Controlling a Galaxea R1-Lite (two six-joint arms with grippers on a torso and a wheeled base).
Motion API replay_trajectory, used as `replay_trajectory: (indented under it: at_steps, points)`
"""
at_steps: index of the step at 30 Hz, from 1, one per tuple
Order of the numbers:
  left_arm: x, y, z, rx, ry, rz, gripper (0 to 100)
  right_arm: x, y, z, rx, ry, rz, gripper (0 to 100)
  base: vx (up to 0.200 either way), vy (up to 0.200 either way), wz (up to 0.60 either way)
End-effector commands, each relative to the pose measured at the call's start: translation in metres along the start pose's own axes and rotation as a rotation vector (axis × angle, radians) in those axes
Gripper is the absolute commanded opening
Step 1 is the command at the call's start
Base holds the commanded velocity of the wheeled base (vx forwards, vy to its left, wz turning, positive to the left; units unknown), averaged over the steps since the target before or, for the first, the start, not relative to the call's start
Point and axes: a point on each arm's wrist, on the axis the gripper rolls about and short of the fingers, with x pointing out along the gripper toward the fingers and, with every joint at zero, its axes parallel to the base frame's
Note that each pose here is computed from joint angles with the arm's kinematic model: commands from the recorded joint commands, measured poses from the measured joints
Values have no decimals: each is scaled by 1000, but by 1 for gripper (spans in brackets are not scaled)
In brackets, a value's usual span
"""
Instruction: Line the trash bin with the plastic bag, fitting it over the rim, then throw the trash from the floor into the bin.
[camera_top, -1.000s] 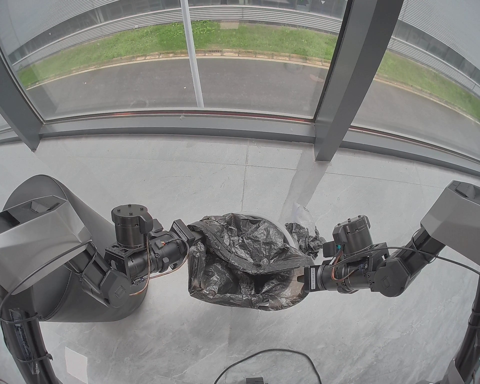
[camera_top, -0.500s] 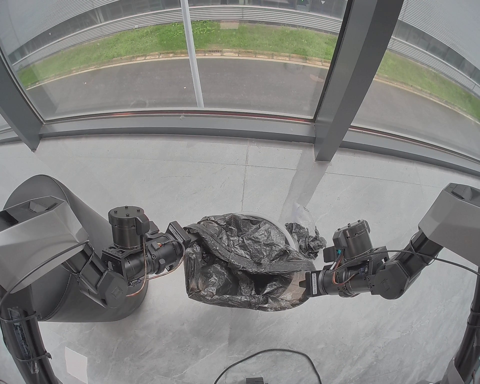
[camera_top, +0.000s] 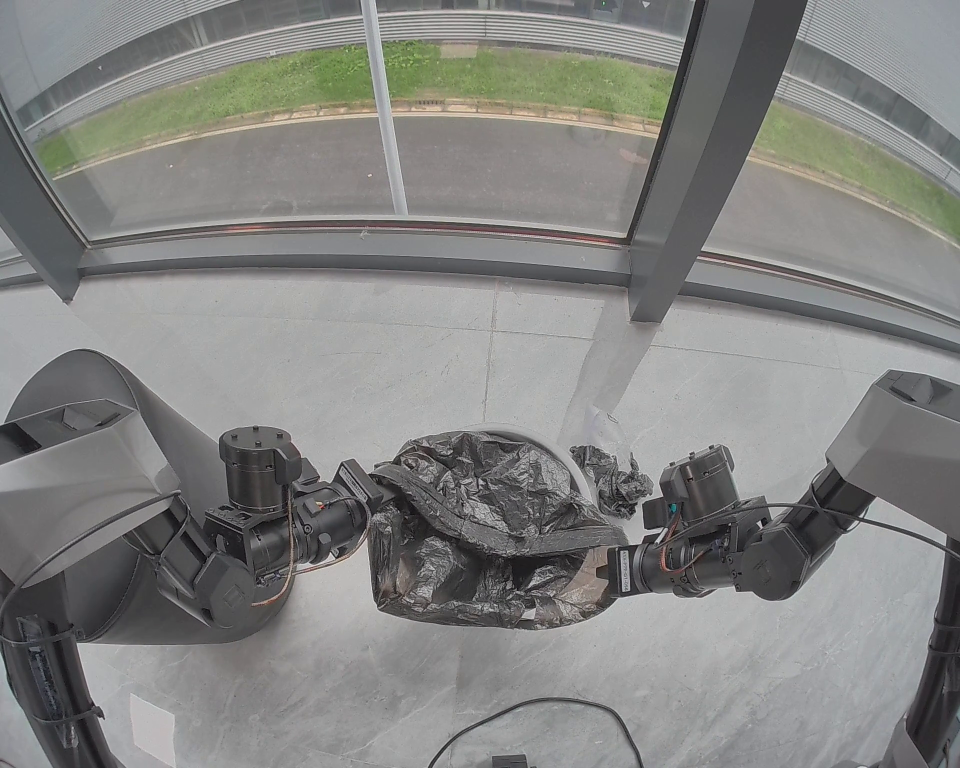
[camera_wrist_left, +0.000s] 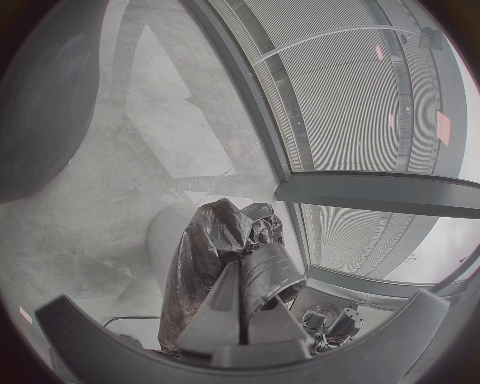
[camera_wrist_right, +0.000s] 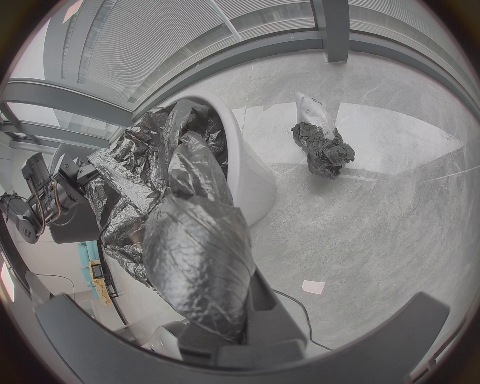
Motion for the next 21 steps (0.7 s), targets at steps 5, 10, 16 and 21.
replay_trajectory:
  at_steps: [5, 10, 16, 21]
  points:
    - [3, 2, -6, 0, 18, 5, 0, 7, 2, 2, -5, -12, 6, 0, 0, 0, 0]
    - [4, 2, -4, 0, 13, 4, 0, 11, 2, 4, -10, -51, 5, 0, 0, 0, 0]
    - [4, 0, -1, 2, 2, -5, 0, 13, 0, 3, -10, -54, -27, 100, 0, 0, 0]
    - [4, 0, -1, 2, 2, -5, 0, 10, 1, 4, -7, -60, -24, 100, 0, 0, 0]
